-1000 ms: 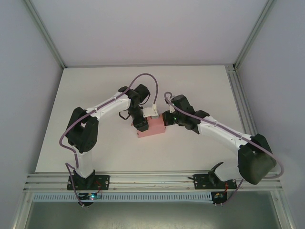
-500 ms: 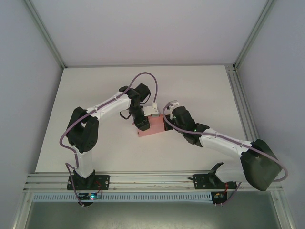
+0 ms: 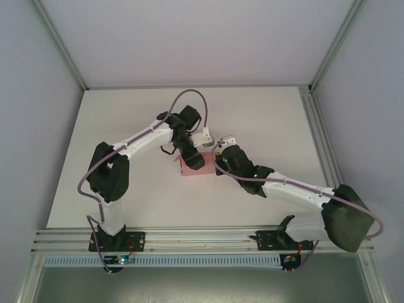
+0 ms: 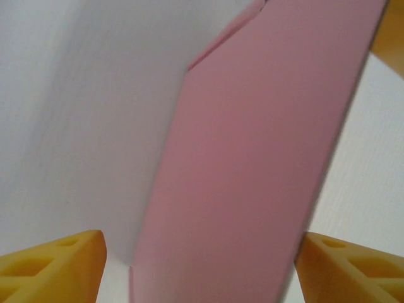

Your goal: Assemble paper box

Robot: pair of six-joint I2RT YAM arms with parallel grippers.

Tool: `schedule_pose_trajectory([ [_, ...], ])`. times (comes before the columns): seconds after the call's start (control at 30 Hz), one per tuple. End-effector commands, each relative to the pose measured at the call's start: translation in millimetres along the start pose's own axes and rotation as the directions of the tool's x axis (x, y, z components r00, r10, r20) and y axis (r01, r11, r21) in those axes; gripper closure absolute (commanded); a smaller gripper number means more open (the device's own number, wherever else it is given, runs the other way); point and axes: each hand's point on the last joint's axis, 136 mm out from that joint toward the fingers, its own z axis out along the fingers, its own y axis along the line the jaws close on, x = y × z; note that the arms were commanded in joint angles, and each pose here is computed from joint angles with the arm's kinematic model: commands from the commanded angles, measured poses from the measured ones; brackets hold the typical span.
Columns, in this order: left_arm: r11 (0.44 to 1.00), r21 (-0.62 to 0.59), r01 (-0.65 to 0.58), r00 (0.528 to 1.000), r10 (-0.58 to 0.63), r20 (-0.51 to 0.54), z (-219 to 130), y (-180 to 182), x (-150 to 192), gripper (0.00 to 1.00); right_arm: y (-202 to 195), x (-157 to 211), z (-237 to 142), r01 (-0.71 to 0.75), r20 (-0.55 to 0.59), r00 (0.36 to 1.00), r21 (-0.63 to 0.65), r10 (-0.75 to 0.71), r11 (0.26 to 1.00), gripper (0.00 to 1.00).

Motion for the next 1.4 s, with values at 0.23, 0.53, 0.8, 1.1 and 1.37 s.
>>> schedule_pose_trajectory([
  [0.23, 0.943, -0.294, 0.157, 0.983, -0.121, 0.138, -59.2, 24.4, -6.4, 0.08, -11.1, 32.4, 13.7, 0.012, -0.125, 0.992, 0.118, 0.003, 0.993, 1.00],
  [0.53, 0.845, -0.394, 0.362, 0.932, -0.322, 0.164, -72.5, 22.1, 45.7, 0.25, -3.8, 29.6, 13.6, 0.033, -0.128, 0.992, 0.092, -0.021, 0.995, 1.00],
  [0.8, 0.840, -0.315, 0.442, 0.894, -0.381, 0.237, -67.7, 15.5, 36.0, 0.50, 2.4, 27.2, 12.9, 0.034, -0.131, 0.991, 0.060, -0.026, 0.998, 1.00],
  [1.1, 0.784, -0.334, 0.522, 0.853, -0.484, 0.197, -59.8, 24.2, 40.7, 0.76, 0.5, 29.0, 12.0, 0.043, -0.136, 0.990, 0.069, -0.033, 0.997, 1.00],
  [1.37, 0.771, -0.329, 0.544, 0.839, -0.504, 0.205, -57.7, 26.1, 38.8, 0.97, 2.2, 28.3, 14.4, 0.053, -0.144, 0.989, 0.066, -0.043, 0.996, 1.00],
])
